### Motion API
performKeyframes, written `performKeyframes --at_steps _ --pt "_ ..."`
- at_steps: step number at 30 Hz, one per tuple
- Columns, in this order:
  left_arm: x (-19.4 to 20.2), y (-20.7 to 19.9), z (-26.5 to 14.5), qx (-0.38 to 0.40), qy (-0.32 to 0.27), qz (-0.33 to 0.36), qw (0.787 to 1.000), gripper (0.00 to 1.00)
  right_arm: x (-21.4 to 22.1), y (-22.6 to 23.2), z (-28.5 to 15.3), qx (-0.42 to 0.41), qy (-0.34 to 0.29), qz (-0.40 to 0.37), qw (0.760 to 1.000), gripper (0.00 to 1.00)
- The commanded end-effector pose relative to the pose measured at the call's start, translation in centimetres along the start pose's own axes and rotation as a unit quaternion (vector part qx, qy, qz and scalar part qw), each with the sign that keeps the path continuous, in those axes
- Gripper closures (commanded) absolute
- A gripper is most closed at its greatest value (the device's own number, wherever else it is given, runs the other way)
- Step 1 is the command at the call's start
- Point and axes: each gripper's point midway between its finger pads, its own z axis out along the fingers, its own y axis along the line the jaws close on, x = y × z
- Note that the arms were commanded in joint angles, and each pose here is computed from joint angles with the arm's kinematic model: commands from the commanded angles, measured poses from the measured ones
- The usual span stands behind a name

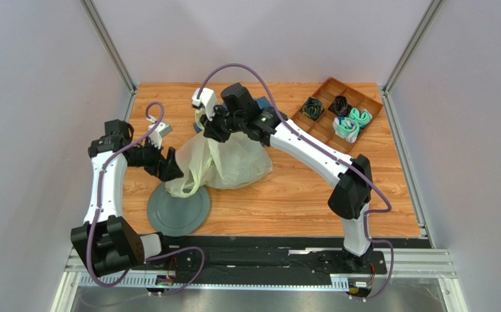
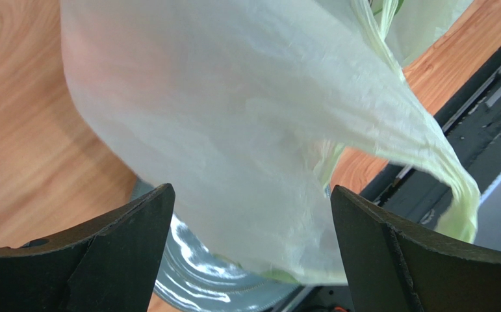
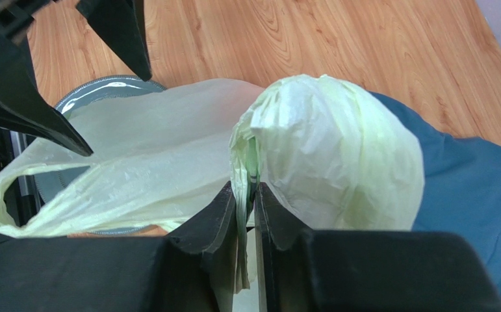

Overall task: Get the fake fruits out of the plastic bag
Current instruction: Adjust the plastic bag at the center of the board, then move the distractor to the center of the board.

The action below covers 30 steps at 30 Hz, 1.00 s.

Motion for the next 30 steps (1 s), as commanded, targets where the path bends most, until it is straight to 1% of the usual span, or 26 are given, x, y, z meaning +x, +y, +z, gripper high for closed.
performKeyframes --at_steps 1,2,3,4,5,6,7,8,10,12,13,14,15,16,17,18,19,20,21,22,23,24,26,27,29,30 --pt "-1.7 0.7 2.7 -0.023 0.003 0.068 0.997 0.01 -5.1 0.7 -5.1 -0.018 -0.069 -0.009 0.997 0.81" --pt "-1.9 0.6 3.7 -0.029 0.013 0.083 0.996 0.01 -4.9 0.7 -5.6 -0.025 -0.068 -0.006 0.997 0.76" --pt "-2.5 2.4 4.4 -0.069 0.014 0.084 0.994 0.01 -4.2 1.4 -5.9 -0.044 -0.059 -0.002 0.997 0.72" --pt "-2.4 2.8 5.0 -0.079 0.019 0.086 0.993 0.01 -4.0 1.5 -6.3 -0.049 -0.056 -0.004 0.997 0.57" --pt "-3.2 3.4 5.7 -0.092 0.015 0.102 0.99 0.01 -4.4 1.4 -7.9 -0.045 -0.059 -0.003 0.997 0.48" --pt "-2.6 5.0 6.3 -0.121 0.037 0.091 0.988 0.03 -4.3 1.2 -8.7 -0.042 -0.061 -0.001 0.997 0.39" --pt "-2.9 5.7 6.5 -0.132 0.041 0.089 0.986 0.08 -4.1 1.1 -9.4 -0.039 -0.06 0.003 0.997 0.28" --pt "-3.3 6.5 6.8 -0.144 0.04 0.084 0.985 0.15 -4.3 0.3 -11.3 -0.03 -0.062 0.009 0.998 0.25" --pt "-4.2 8.5 7.0 -0.173 0.051 0.073 0.981 0.54 -4.5 0.0 -13.3 -0.041 -0.068 0.026 0.997 0.22" --pt "-6.1 9.7 6.8 -0.186 0.033 0.051 0.981 1.0 -4.5 -2.5 -16.2 -0.014 -0.086 0.055 0.995 0.22" --pt "-6.7 10.4 6.2 -0.193 0.018 0.034 0.98 1.0 -2.8 -3.7 -15.9 0.004 -0.074 0.072 0.995 0.22" --pt "-7.8 10.5 5.9 -0.194 -0.004 0.005 0.981 1.0 -2.2 -7.1 -16.8 0.068 -0.079 0.066 0.992 0.22" --pt "-9.8 10.9 4.9 -0.203 -0.034 -0.007 0.979 1.0 -0.9 -8.7 -16.5 0.097 -0.067 0.056 0.991 0.25" --pt "-10.5 11.6 3.7 -0.216 -0.052 -0.029 0.974 1.0 0.9 -10.2 -15.7 0.118 -0.045 0.047 0.991 0.35" --pt "-11.6 11.7 2.7 -0.224 -0.077 -0.056 0.97 1.0 3.5 -12.3 -15.0 0.141 -0.009 0.011 0.99 0.4" --pt "-12.8 11.8 1.6 -0.234 -0.096 -0.061 0.965 1.0 7.0 -13.8 -12.6 0.137 0.037 0.01 0.99 0.45" --pt "-13.1 12.1 0.7 -0.246 -0.108 -0.066 0.961 1.0 9.0 -14.7 -11.5 0.135 0.065 -0.002 0.989 0.56" --pt "-14.1 11.6 -0.7 -0.26 -0.128 -0.057 0.955 1.0 10.3 -15.9 -11.4 0.134 0.091 -0.004 0.987 0.62" --pt "-13.8 11.6 -1.2 -0.275 -0.13 -0.054 0.951 1.0 12.0 -16.7 -10.3 0.12 0.117 -0.017 0.986 0.67" --pt "-13.8 11.3 -1.7 -0.279 -0.135 -0.049 0.949 1.0 15.6 -17.4 -8.2 0.097 0.155 -0.003 0.983 0.74" --pt "-14.2 10.4 -2.7 -0.285 -0.149 -0.036 0.946 1.0 17.6 -17.6 -7.9 0.081 0.188 0.01 0.979 0.77" --pt "-13.7 9.9 -2.6 -0.278 -0.147 -0.035 0.949 1.0 16.8 -18.7 -7.6 0.079 0.188 -0.013 0.979 0.78" --pt "-13.3 8.8 -3.3 -0.275 -0.148 -0.032 0.949 1.0 20.3 -18.4 -6.0 0.038 0.236 -0.006 0.971 0.81" --pt "-13.1 8.5 -3.2 -0.27 -0.145 -0.032 0.951 1.0 19.7 -19.1 -5.8 0.041 0.234 -0.019 0.971 0.81" --pt "-12.8 7.8 -3.8 -0.272 -0.145 -0.035 0.951 1.0 22.9 -19.4 -4.6 0.025 0.274 -0.016 0.961 0.83" --pt "-12.6 7.7 -4.0 -0.276 -0.145 -0.036 0.949 1.0 22.4 -20.2 -4.2 0.031 0.273 -0.026 0.961 0.83"
